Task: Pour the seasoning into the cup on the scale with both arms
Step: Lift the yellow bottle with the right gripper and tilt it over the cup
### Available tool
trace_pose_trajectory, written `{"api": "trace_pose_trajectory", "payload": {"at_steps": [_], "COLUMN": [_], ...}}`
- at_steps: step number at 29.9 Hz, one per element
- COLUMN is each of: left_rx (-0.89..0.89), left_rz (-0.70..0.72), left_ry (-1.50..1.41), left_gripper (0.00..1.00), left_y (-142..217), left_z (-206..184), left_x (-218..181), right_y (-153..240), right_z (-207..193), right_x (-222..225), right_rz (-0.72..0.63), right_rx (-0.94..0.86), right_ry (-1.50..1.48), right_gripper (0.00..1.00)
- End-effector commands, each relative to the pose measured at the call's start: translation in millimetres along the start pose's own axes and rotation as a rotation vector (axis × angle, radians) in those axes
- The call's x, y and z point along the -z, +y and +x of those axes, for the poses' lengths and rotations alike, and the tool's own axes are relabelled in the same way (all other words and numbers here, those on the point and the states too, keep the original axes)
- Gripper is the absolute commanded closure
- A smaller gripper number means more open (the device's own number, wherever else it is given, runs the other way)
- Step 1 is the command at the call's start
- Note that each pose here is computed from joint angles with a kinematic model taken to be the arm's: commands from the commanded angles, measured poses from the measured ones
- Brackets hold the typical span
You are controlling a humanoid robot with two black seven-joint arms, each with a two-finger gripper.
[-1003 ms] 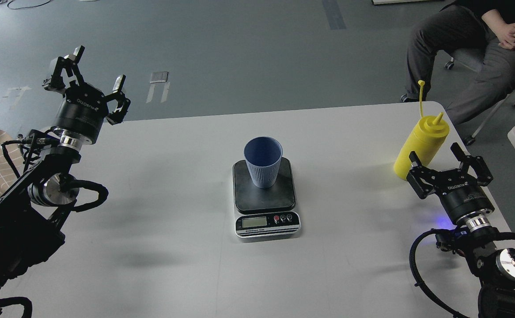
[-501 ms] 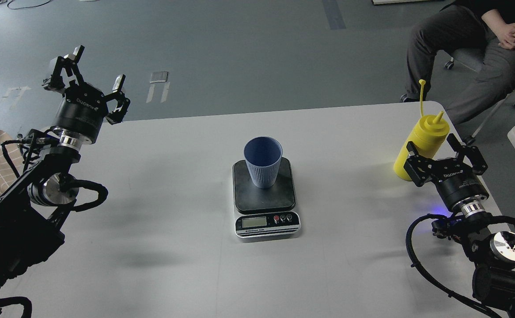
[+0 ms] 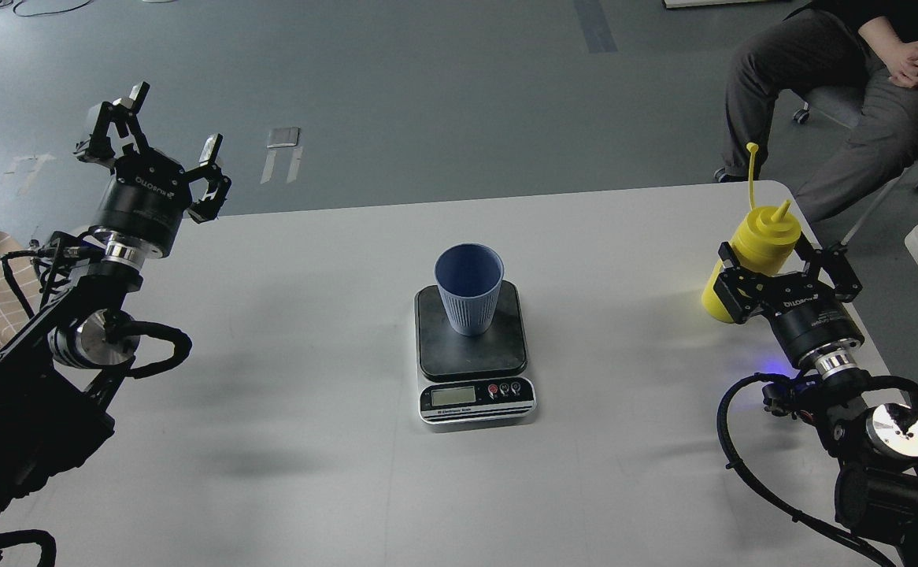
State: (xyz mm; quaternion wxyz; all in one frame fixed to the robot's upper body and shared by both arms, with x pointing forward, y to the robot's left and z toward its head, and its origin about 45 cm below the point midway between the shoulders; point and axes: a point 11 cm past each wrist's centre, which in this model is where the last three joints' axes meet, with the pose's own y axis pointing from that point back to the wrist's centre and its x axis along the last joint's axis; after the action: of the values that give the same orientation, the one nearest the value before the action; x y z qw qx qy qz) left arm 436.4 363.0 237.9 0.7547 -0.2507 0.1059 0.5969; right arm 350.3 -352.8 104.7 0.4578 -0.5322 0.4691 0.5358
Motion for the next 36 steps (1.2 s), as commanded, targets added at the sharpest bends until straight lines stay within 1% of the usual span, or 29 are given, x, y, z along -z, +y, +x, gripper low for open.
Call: {"api": "trace_pose_trajectory", "payload": {"at_steps": [1,2,4,5,6,10,11,12,19,21,23,24,25,26,27,29,31,33,34,36], "left_rx": [0.001,-0.001,0.001,-0.001,0.000,0.001,0.001,0.001,0.002,0.003,0.003,0.002,0.004,0.004,0.004,0.005,0.006,0.006,0.006,0.004], "left_rz": [-0.001,0.000,-0.001,0.000,-0.001,-0.001,-0.001,-0.001,-0.001,-0.001,-0.001,0.001,0.001,0.001,0.001,-0.001,-0.001,-0.001,-0.001,0.000], "left_ry": [0.000,0.000,0.000,0.000,0.000,0.000,0.000,0.000,0.003,0.005,0.006,0.005,0.007,0.007,0.007,0.009,0.010,0.010,0.010,0.009], "left_gripper": [0.02,0.02,0.02,0.02,0.02,0.02,0.02,0.02,0.02,0.02,0.02,0.02,0.02,0.02,0.02,0.02,0.02,0.02,0.02,0.02], "left_y": [0,0,0,0,0,0,0,0,-1,-1,-1,-1,-1,-1,-1,-2,-2,-2,-2,-1], "left_z": [0,0,0,0,0,0,0,0,-1,-2,-2,-2,-3,-3,-3,-3,-4,-4,-4,-3], "left_x": [0,0,0,0,-1,0,0,0,1,1,2,2,3,3,3,2,3,3,3,3], "right_y": [1,2,2,3,3,4,5,6,-1,-7,-26,-31,-40,-40,-51,-67,-77,-85,-92,-101], "right_z": [2,5,6,6,7,9,11,12,-2,-15,-58,-67,-84,-84,-101,-132,-151,-159,-161,-170], "right_x": [-1,-1,-1,-1,-1,-1,0,0,3,2,10,11,9,9,5,-5,-13,-20,-31,-47], "right_rz": [-0.001,0.002,0.003,0.001,0.000,0.001,0.004,0.006,-0.004,-0.027,-0.096,-0.115,-0.148,-0.148,-0.173,-0.216,-0.248,-0.280,-0.325,-0.373], "right_rx": [-0.006,-0.013,-0.016,-0.019,-0.020,-0.028,-0.034,-0.038,-0.003,0.026,0.088,0.086,0.090,0.090,0.099,0.113,0.117,0.110,0.095,0.094], "right_ry": [-0.003,-0.005,-0.006,-0.005,-0.005,-0.006,-0.006,-0.008,0.016,0.056,0.248,0.300,0.400,0.401,0.482,0.667,0.835,0.957,1.082,1.249], "right_gripper": [0.24,0.38,0.45,0.55,0.58,0.60,0.68,0.71,0.72,0.72,0.72,0.72,0.74,0.74,0.77,0.78,0.78,0.78,0.78,0.78]}}
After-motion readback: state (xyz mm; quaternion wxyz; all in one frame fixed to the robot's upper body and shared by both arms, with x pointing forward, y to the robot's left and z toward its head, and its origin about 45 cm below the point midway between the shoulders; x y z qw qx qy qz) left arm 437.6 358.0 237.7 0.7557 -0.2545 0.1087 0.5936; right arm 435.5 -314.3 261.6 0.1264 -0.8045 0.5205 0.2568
